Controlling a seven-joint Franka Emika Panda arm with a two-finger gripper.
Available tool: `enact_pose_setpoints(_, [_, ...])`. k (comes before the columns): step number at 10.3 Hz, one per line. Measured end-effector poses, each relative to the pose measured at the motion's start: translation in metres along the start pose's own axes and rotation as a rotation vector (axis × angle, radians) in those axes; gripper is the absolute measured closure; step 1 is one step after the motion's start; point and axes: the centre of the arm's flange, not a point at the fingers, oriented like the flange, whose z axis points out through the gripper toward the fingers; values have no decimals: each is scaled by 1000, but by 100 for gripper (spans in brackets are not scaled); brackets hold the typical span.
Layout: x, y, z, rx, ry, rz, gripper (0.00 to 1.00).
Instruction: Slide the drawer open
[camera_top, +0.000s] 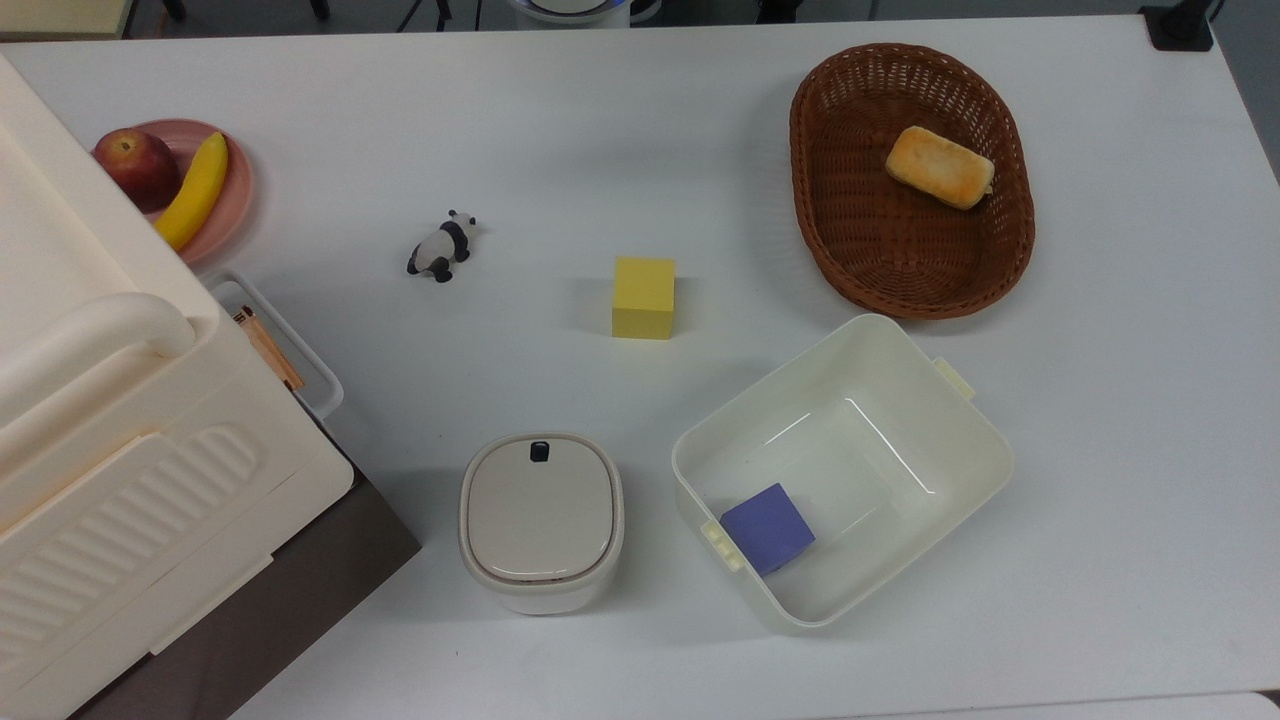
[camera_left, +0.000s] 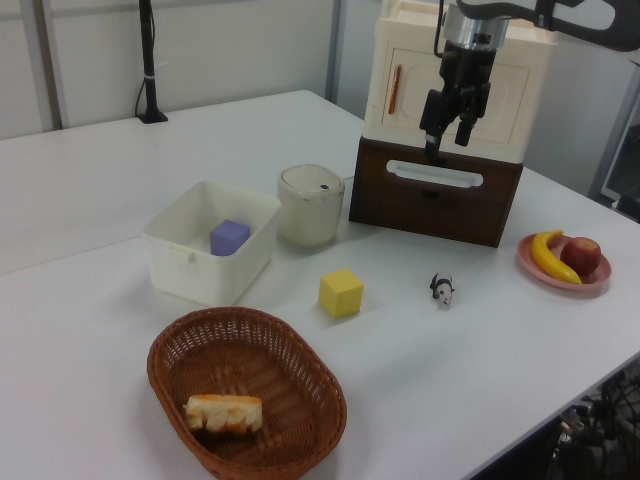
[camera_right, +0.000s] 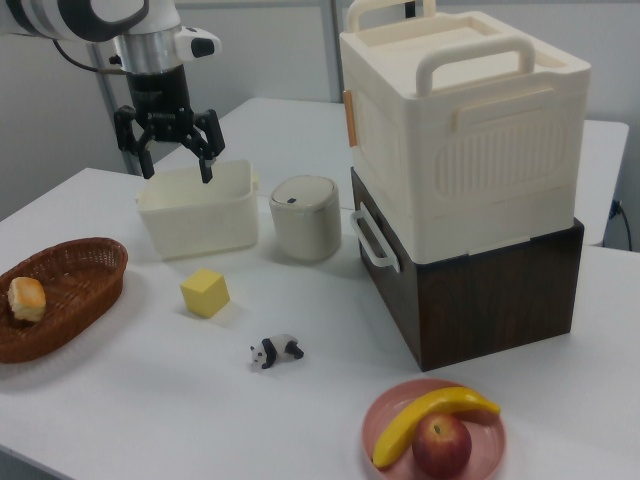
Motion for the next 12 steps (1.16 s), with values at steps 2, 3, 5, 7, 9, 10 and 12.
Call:
enact_pose_setpoints(2, [-2, 6, 6, -43, -36, -232, 0])
enact_pose_setpoints(3, [-3, 9, 11, -53, -59, -380, 0])
enact_pose_setpoints(5, [1, 13, 13, -70, -41, -477, 0])
enact_pose_setpoints(7, [11, 17, 21, -86, -14, -488, 0])
enact_pose_setpoints(9, [21, 21, 31, -91, -7, -489, 0])
enact_pose_setpoints(10, [26, 24, 36, -99, -4, -489, 0])
enact_pose_setpoints(12, [39, 38, 47, -137, 28, -481, 0])
